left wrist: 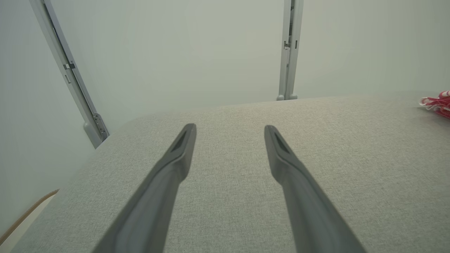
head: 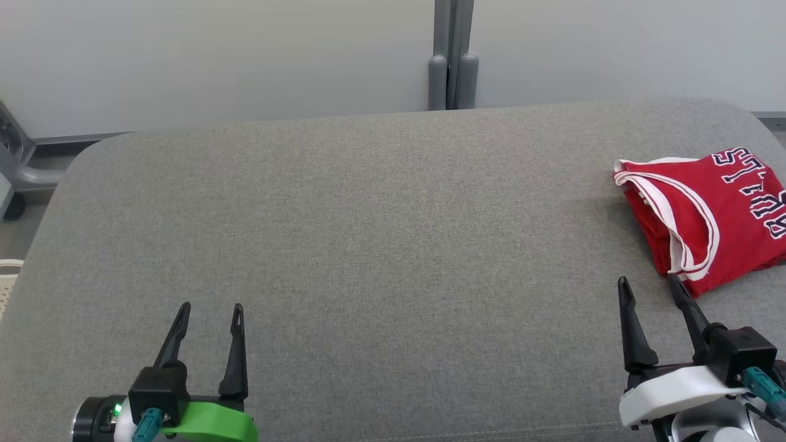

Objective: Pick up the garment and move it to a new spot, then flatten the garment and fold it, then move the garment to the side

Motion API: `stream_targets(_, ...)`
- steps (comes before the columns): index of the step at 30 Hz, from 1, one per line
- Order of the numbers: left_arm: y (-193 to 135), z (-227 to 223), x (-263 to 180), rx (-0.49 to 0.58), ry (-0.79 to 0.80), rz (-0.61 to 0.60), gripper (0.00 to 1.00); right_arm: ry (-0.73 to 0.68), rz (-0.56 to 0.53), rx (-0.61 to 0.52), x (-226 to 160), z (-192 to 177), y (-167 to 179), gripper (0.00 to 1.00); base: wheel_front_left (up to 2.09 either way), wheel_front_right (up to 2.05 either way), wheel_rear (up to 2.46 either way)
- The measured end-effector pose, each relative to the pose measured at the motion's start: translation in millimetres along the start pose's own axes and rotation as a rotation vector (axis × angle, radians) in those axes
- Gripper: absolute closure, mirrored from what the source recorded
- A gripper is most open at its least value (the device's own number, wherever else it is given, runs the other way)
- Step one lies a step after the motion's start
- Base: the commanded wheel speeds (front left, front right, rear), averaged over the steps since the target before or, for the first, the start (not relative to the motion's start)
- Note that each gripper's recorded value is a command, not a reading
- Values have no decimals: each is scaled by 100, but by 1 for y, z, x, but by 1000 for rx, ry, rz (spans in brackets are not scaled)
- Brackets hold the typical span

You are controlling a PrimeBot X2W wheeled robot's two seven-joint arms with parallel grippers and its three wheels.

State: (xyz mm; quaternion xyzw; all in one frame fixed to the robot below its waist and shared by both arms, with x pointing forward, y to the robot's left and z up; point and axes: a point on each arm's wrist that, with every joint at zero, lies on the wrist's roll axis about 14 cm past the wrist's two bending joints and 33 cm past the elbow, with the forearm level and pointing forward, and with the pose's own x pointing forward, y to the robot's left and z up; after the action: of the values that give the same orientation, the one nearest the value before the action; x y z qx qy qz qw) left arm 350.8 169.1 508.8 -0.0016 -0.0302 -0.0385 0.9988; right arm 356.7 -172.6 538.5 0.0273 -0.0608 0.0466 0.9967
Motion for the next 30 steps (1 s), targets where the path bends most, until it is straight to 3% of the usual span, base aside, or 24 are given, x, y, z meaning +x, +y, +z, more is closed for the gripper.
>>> stream_targets(22, 3, -5, 1, 2, 18, 15, 0, 12, 4, 7, 3, -3, 1, 0, 0, 0, 0)
stream_targets(23, 3, -8, 0, 0, 27, 16, 100, 20, 4, 9, 3, -6, 2, 100, 0, 0, 0)
stream_targets(30, 0, -28, -7, -57, 98, 26, 100, 88, -14, 62, -2, -26, -1, 100, 0, 0, 0)
